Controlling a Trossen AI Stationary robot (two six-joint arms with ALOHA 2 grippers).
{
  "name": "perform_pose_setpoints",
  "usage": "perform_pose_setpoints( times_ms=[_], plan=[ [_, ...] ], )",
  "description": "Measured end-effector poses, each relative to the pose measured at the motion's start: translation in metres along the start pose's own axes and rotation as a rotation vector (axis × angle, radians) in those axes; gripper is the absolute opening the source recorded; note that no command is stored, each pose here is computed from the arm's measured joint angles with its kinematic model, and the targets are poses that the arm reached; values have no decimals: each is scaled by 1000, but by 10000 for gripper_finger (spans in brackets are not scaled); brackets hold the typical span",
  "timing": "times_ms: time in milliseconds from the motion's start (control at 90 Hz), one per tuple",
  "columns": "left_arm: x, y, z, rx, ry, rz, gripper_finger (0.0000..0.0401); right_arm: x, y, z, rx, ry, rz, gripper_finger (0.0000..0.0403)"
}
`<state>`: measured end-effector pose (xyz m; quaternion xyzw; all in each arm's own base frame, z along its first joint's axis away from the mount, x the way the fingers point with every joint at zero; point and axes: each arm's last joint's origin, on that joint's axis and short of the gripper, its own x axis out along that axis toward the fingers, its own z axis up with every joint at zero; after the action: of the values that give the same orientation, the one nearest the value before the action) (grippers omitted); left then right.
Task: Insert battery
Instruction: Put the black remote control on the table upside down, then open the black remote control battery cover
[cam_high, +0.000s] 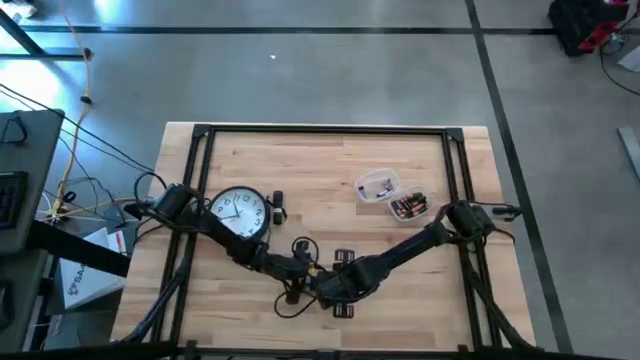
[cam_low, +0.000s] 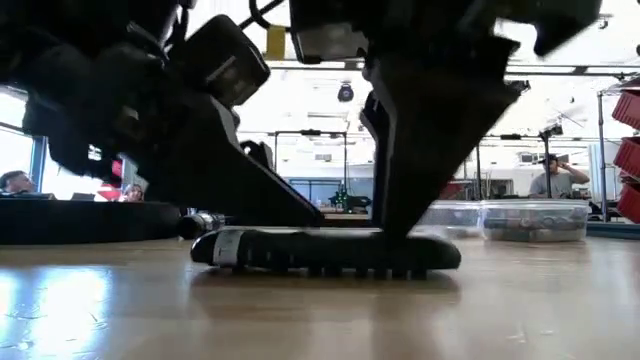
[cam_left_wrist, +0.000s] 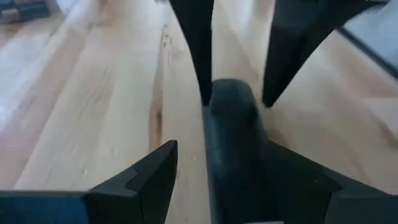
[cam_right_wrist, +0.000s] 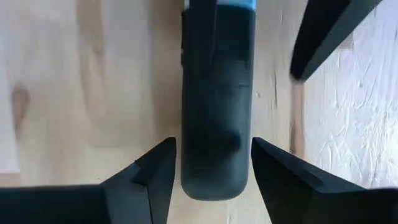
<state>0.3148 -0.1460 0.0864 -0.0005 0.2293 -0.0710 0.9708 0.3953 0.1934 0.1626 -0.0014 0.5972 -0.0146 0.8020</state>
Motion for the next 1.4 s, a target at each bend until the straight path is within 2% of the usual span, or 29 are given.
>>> perform_pose_setpoints(
  times_ms=[389, 822, 1400],
  plan=[
    [2, 2, -2, -19, 26, 4, 211, 0, 2, 9, 1, -120, -19, 165],
    [1, 2, -4, -16, 37, 6, 211, 9, 4, 10, -9, -135, -33, 6],
    [1, 2, -4, -15, 40, 9, 211, 17, 2, 1, 8, -6, -30, 0]
  ],
)
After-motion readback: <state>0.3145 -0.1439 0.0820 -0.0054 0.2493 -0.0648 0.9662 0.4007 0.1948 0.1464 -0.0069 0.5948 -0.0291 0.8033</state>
